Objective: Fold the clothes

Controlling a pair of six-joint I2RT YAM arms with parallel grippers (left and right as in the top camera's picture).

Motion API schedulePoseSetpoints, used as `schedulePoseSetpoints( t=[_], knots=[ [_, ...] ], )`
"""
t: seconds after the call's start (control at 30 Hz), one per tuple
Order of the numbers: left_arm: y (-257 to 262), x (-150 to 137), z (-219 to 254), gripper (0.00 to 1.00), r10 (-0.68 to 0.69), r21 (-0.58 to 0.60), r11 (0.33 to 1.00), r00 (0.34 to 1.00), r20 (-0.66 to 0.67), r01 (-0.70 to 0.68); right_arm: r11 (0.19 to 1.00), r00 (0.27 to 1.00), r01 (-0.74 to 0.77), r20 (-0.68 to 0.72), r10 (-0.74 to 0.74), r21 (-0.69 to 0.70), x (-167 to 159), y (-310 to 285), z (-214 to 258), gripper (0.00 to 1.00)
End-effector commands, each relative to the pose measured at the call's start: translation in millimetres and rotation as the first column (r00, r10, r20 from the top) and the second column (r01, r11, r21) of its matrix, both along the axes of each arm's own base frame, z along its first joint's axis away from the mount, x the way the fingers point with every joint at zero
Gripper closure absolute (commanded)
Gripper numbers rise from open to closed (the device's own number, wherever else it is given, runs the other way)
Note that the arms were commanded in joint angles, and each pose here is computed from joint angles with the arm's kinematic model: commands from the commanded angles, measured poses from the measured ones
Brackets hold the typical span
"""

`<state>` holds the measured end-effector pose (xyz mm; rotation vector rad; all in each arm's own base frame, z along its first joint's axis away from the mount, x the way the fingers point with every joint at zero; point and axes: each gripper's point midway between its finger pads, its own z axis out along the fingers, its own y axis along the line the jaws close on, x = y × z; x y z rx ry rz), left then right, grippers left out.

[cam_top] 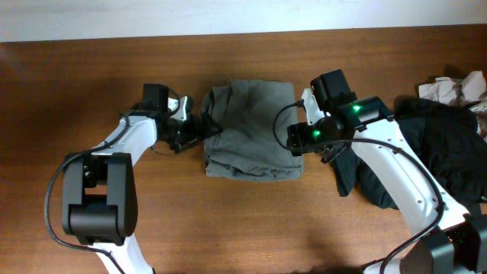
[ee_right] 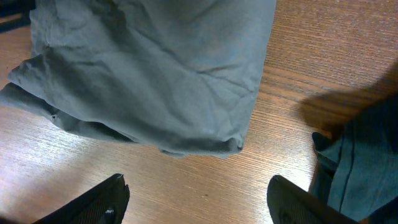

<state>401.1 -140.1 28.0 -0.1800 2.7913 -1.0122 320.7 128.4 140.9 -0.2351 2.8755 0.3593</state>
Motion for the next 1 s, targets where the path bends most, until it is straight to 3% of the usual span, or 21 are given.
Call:
schedulePoseSetpoints(
  t=[0.0, 0.17, 0.4, 0.53, 0.67, 0.97],
  knots=[
    [-22.2, -12.3, -15.2, 0.01, -0.041, -0.021, 0.999, 0.998, -0.05, 0.04, 1.0, 1.0, -0.001, 0.017, 0.001, -0.009, -0.1, -1.8, 3.8, 0.25],
    [-41.7, -17.0, -17.6, 0.01, -0.081, 0.003, 0.997, 0.996, -0.036, 0.081, 1.0, 1.0, -0.001, 0.017, 0.001, -0.009, -0.2, -1.9, 3.8, 0.27],
    [-50.2, -19.6, -34.9, 0.02, -0.029, 0.049, 0.998, 0.996, -0.09, 0.033, 1.0, 1.0, 0.0, 0.017, 0.001, -0.008, -0.2, -1.8, 3.8, 0.28],
    [-49.7, -21.3, -46.1, 0.11, 0.004, 0.049, 0.999, 0.991, -0.133, 0.002, 1.0, 1.0, 0.0, 0.016, 0.001, -0.008, -0.3, -1.8, 3.8, 0.3],
    [-51.0, -21.7, -52.2, 0.44, 0.03, 0.038, 0.999, 0.986, -0.164, -0.024, 1.0, 1.0, 0.0, 0.016, 0.0, -0.008, -0.2, -1.7, 3.8, 0.31],
    [-63.6, -12.0, -42.0, 0.51, 0.073, -0.053, 0.995, 0.981, -0.182, -0.084, 1.0, 1.0, 0.0, 0.008, 0.0, -0.01, -2.3, -2.3, 3.3, 0.32]
  ],
)
